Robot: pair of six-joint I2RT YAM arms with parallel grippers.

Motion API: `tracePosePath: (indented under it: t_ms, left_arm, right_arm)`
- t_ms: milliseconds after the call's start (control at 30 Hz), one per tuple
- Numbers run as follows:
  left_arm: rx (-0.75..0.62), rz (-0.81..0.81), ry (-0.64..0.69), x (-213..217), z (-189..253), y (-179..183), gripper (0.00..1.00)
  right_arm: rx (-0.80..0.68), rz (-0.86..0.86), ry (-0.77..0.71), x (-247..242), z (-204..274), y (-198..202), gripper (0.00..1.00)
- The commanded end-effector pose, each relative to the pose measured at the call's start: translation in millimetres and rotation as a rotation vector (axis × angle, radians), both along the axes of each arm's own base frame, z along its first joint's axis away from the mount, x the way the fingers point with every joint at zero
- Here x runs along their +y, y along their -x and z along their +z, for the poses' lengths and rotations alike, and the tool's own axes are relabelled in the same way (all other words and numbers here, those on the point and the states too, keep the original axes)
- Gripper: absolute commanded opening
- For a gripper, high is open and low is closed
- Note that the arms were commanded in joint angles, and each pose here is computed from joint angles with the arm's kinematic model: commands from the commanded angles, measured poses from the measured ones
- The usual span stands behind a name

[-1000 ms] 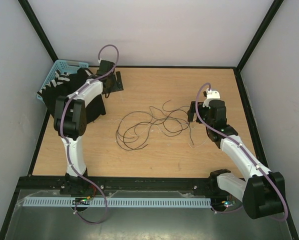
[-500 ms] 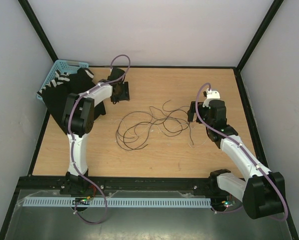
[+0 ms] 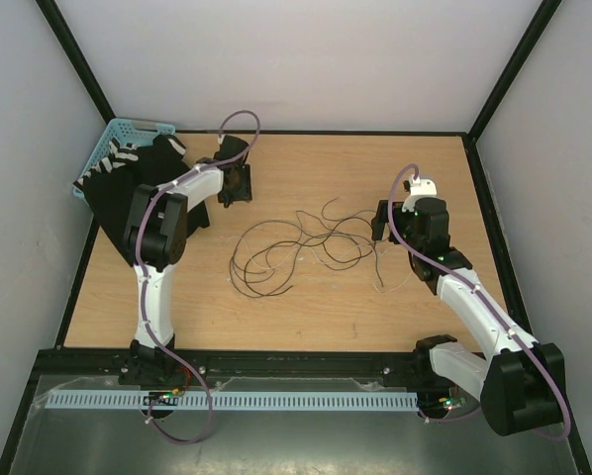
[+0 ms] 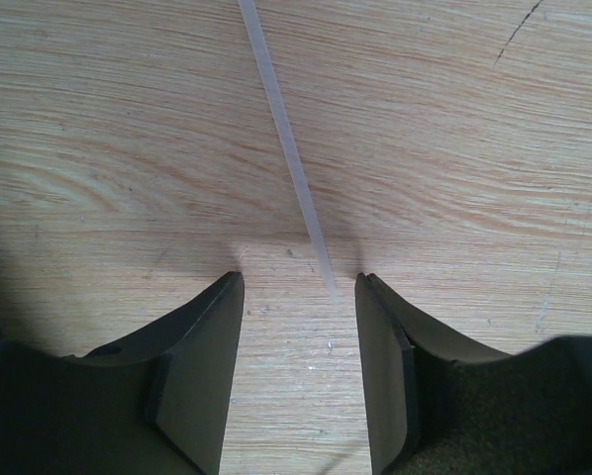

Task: Zip-tie the wires
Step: Pick up the ribbon at the center of the board.

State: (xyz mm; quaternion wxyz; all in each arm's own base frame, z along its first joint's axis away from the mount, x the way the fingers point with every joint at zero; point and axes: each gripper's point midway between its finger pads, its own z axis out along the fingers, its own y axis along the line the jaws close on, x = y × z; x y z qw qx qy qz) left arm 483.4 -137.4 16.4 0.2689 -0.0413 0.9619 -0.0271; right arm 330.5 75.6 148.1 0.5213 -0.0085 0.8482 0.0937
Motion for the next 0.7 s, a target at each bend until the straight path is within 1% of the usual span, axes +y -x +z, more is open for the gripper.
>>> tracePosePath:
  t_ms: [0, 300, 433, 667]
  left_arm:
    - [0.064, -0.02, -0.067, 3.6, -21.8, 13.2, 0.5]
    - [0.094, -0.068, -0.118, -1.1, -33.0, 19.5, 0.39]
    - [0.102, -0.081, -0.144, -1.1, -34.8, 22.2, 0.29]
    - [0.115, -0.077, -0.14, -0.9, -37.9, 24.7, 0.19]
  right_arm:
    - [-0.031, -0.006, -0.013, -0.6, 7.6, -1.5, 0.99]
    - [-0.036, -0.009, -0.015, -1.1, 9.3, -1.1, 0.99]
    - [-0.034, -0.009, -0.014, -0.9, 8.1, -0.9, 0.99]
    - [-0.036, -0.011, -0.015, -1.3, 9.2, -0.5, 0.99]
